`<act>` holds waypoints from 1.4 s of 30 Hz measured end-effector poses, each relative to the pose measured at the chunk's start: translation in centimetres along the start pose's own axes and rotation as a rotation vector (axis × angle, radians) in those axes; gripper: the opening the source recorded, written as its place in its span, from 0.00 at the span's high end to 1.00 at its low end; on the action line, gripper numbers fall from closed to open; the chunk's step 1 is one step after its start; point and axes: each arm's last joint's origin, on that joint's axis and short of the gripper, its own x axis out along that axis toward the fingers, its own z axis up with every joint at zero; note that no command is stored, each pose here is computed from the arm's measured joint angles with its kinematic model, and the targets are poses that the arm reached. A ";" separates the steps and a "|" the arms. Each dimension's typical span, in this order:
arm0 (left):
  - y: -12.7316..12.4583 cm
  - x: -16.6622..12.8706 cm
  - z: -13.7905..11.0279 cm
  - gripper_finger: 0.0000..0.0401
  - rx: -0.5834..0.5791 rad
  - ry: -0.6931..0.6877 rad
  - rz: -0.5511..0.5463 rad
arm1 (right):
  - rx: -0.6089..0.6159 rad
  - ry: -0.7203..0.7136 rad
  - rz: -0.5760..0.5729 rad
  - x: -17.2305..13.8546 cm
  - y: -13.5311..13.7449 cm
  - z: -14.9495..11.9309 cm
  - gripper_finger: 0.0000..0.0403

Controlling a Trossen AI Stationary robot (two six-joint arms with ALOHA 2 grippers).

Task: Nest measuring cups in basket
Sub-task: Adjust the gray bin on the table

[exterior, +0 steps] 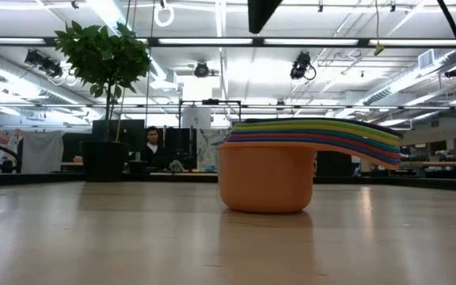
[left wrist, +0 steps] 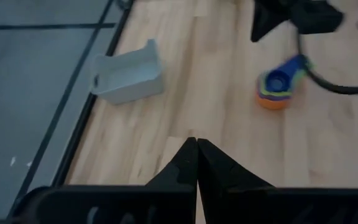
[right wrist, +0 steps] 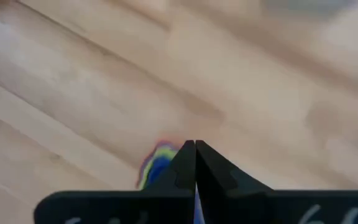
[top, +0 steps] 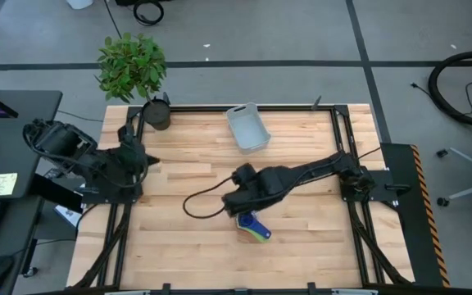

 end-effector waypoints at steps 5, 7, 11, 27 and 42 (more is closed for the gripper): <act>0.5 2.6 1.2 0.99 -0.087 0.069 0.117 | -0.157 -0.078 -0.067 0.7 -1.6 3.8 0.99; 0.6 4.1 1.7 0.99 -0.110 0.116 0.152 | -0.206 -0.086 -0.096 1.3 -2.3 5.4 0.99; 0.9 7.7 2.9 0.99 -0.151 0.209 0.256 | -0.313 -0.084 -0.134 2.0 -3.8 8.3 0.99; 7.5 13.1 4.5 0.99 -0.357 0.290 0.378 | -0.171 -0.152 -0.050 -4.6 -14.7 16.8 0.99; 14.4 21.8 4.8 0.99 -0.231 0.384 0.059 | -0.116 0.178 -0.023 3.0 -19.7 19.3 0.99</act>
